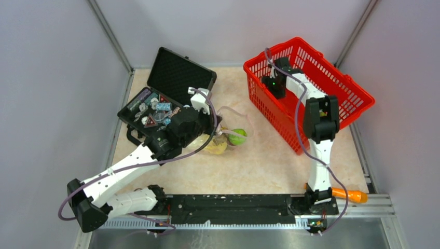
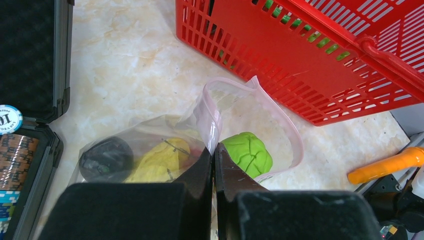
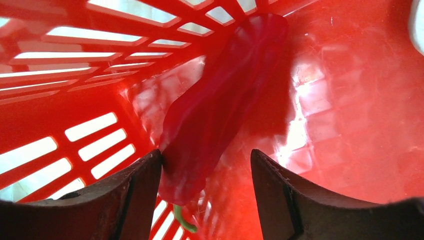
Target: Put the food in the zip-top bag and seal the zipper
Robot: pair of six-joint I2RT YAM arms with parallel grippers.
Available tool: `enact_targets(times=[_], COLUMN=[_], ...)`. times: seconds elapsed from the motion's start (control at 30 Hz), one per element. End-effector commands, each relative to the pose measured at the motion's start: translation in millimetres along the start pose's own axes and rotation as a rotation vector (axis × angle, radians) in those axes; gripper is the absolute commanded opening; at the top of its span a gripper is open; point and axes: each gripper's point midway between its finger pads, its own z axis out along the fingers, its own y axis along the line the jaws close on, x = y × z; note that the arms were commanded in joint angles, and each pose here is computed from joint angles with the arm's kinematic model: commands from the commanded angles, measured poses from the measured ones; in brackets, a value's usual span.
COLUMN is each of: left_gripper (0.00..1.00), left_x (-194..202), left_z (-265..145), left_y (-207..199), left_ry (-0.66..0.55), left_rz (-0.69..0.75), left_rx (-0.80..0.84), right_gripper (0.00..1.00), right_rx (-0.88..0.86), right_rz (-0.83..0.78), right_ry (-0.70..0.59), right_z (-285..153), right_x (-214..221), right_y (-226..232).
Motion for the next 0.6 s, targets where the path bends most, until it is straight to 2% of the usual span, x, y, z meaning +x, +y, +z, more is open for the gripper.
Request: enact_targets(times=[0.0,0.13,0.2,0.3,0.4,0.57], left_gripper=[0.00,0.00,0.00,0.00,0.00,0.00], left_x=[-22,-20,-21,-21,-22,-21], left_z=[-8,-9,-10,-11,-11,-12], left_y=[-1,-1,-2,-1,-1,-1], left_ry=[-0.092,-0.092,-0.092,-0.095,-0.095,-0.091], left_rz=[-0.020,-0.030,-0.033,-0.035,-0.035,-0.032], left_rx=[0.012,0.014,0.018,0.015,0.015,0.018], right_gripper=[0.66,0.59,0.46,0.38,0.19,0.16], right_rx=[-0.006,0.023,0.042,0.042,0.057,0.065], right_rz=[-0.007,0.019,0.025,0.031,0.023,0.006], right_ry=[-0.008,0.006,0.008,-0.030,-0.122,-0.297], right_z=[12,25,28,20,-8,-70], right_x=[5,12,16,15,-3,-39], right_y=[2,-4,-8,-8,-6,-2])
